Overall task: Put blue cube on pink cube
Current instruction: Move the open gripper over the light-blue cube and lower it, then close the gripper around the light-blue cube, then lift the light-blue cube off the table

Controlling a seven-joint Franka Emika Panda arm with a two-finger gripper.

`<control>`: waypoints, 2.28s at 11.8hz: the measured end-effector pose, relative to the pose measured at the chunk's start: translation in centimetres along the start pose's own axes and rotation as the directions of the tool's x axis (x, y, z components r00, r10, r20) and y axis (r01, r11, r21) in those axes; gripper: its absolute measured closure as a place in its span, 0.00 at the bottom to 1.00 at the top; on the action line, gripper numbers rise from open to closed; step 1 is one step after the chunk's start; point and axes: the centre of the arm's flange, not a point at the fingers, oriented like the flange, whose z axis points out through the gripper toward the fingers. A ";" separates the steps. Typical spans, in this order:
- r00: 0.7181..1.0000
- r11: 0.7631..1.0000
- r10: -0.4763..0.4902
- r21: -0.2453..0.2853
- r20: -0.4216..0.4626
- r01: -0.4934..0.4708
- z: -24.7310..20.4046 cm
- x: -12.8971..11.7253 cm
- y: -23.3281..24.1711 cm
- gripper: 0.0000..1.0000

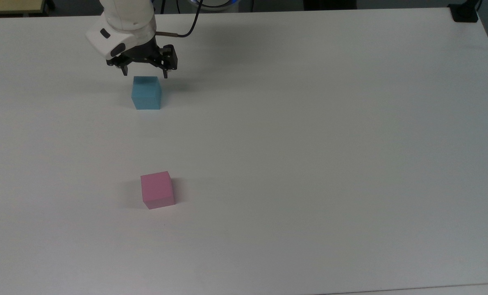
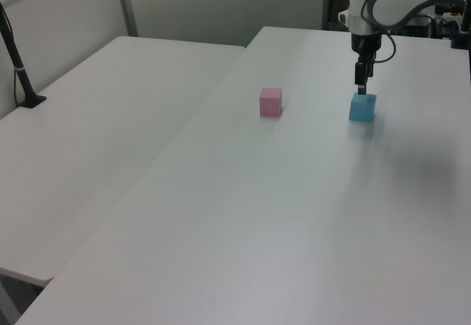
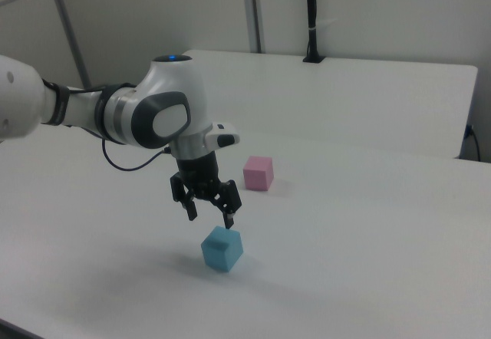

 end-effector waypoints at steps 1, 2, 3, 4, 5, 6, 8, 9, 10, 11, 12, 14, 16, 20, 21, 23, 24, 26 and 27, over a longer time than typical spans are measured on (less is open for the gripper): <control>1.000 1.000 -0.002 -0.007 -0.003 0.002 0.7 -0.2 0.1 0.00; 1.000 1.000 -0.006 -0.010 -0.003 0.006 1.5 -0.3 0.2 0.00; 1.000 1.000 -0.011 -0.012 0.001 0.011 2.0 -0.4 0.3 0.00; 1.000 1.000 -0.014 -0.012 0.008 0.014 2.5 -0.4 0.4 0.00; 1.000 1.000 -0.020 -0.014 0.007 0.020 3.0 -0.2 0.5 0.00; 1.000 1.000 -0.023 -0.018 0.004 0.023 3.8 0.1 0.5 0.00; 1.000 0.999 -0.027 -0.022 0.012 0.027 5.3 0.6 0.4 0.00; 1.000 0.999 -0.029 -0.024 0.013 0.029 6.0 0.7 0.3 0.00; 0.999 0.999 -0.030 -0.024 0.019 0.030 6.6 0.9 0.3 0.00; 0.999 0.999 -0.032 -0.025 0.024 0.033 7.1 0.9 0.2 0.03; 0.999 0.999 -0.033 -0.025 0.028 0.034 7.3 1.0 0.2 0.19; 0.999 0.999 -0.045 -0.025 0.025 0.046 7.2 1.0 0.2 0.40; 0.998 0.998 -0.059 -0.026 0.020 0.059 6.9 1.1 0.2 0.42; 0.997 0.997 -0.075 -0.009 0.012 0.075 -0.1 0.9 1.2 0.42; 0.997 0.997 -0.081 0.020 0.006 0.081 -3.3 0.7 1.6 0.42; 0.997 0.995 -0.081 0.050 -0.020 0.082 -7.8 0.4 2.3 0.42; 0.996 0.995 -0.080 0.048 -0.035 0.082 -8.6 0.6 2.4 0.42; 0.994 0.995 -0.088 0.036 -0.066 0.091 -10.0 1.6 2.0 0.42; 0.992 0.995 -0.090 0.026 -0.092 0.092 -11.1 2.9 1.9 0.42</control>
